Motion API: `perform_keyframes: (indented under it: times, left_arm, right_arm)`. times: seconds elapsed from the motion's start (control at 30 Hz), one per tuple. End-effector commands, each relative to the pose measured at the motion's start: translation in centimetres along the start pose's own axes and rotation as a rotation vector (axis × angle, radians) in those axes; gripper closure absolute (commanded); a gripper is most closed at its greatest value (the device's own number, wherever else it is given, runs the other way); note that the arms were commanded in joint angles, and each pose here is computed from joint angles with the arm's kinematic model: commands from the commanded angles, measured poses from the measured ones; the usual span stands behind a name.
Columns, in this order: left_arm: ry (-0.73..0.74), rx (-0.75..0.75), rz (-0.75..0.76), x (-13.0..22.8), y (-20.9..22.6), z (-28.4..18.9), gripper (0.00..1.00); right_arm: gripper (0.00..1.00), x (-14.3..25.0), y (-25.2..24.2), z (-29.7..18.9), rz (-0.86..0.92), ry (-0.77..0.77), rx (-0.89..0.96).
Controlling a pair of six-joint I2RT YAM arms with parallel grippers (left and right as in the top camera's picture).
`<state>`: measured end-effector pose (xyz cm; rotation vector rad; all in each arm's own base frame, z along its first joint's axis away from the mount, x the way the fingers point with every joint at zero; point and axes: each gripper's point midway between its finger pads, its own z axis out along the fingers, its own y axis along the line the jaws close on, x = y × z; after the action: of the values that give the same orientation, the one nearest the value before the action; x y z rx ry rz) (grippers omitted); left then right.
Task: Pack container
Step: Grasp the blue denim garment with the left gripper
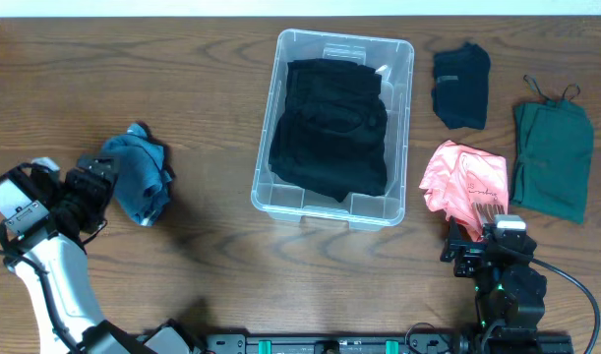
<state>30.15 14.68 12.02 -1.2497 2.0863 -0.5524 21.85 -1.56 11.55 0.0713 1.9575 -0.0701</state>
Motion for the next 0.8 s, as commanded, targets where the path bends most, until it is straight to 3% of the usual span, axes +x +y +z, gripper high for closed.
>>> perform_keyframes:
  times: [0.0, 0.3, 0.77]
  left_arm:
    - [-0.097, -0.229, 0.069, -2.1, 4.2, 0.0, 0.16]
    - [0.057, -0.359, 0.111, -0.2, 9.3, 4.4, 0.15]
    - [0.151, -0.089, 0.094, 1.0, 7.2, 9.6, 0.16]
  right_arm:
    - [0.01, 0.0, -0.2, 0.0, 0.017, -0.001, 0.01]
    - [0.01, 0.0, -0.2, 0.0, 0.017, -0.001, 0.01]
    - [0.01, 0.0, -0.2, 0.0, 0.017, -0.001, 0.01]
